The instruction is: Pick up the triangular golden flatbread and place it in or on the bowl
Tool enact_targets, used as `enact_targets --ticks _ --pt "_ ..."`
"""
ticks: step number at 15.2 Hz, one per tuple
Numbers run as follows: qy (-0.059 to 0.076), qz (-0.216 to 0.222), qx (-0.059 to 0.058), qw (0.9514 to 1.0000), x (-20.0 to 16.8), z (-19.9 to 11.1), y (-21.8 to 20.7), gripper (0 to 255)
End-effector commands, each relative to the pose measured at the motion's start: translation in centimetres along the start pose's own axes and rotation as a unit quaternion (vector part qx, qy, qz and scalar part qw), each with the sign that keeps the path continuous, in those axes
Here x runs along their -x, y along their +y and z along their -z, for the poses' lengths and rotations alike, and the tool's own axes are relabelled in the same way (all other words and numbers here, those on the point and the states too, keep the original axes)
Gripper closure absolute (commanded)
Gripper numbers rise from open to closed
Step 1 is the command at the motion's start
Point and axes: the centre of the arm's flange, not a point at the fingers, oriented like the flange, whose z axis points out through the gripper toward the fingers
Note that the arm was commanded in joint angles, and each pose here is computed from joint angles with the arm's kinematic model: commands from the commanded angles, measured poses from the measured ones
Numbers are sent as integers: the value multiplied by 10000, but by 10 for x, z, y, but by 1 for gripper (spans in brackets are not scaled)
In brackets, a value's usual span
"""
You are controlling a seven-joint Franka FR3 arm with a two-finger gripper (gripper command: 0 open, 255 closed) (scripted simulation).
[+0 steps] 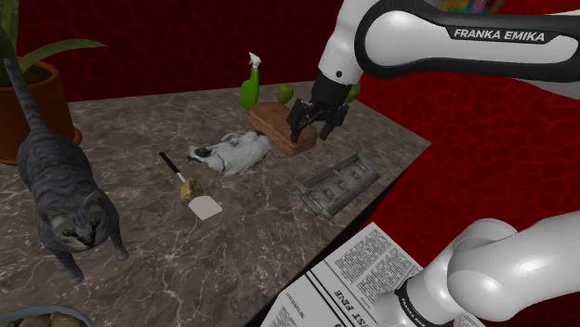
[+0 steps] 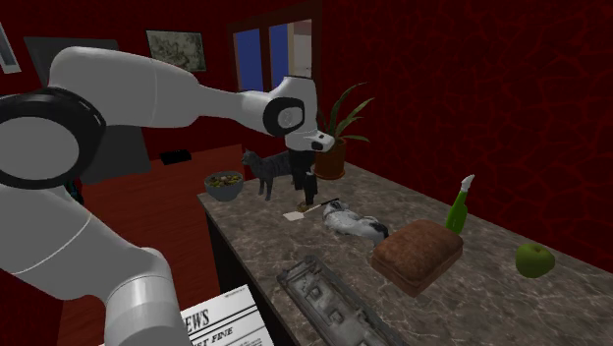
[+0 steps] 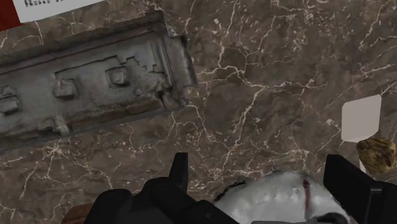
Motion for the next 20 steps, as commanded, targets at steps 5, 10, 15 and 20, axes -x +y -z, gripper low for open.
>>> enact_targets --ticks 5,10,15,20 --pt "-121 2 -30 9999 -30 -46 -59 0" --pt "-224 5 -51 9997 -54 -82 -109 0" --pt "-327 8 -73 9994 -77 -119 -160 0" --pt "-429 11 -95 9990 -99 -157 -210 0"
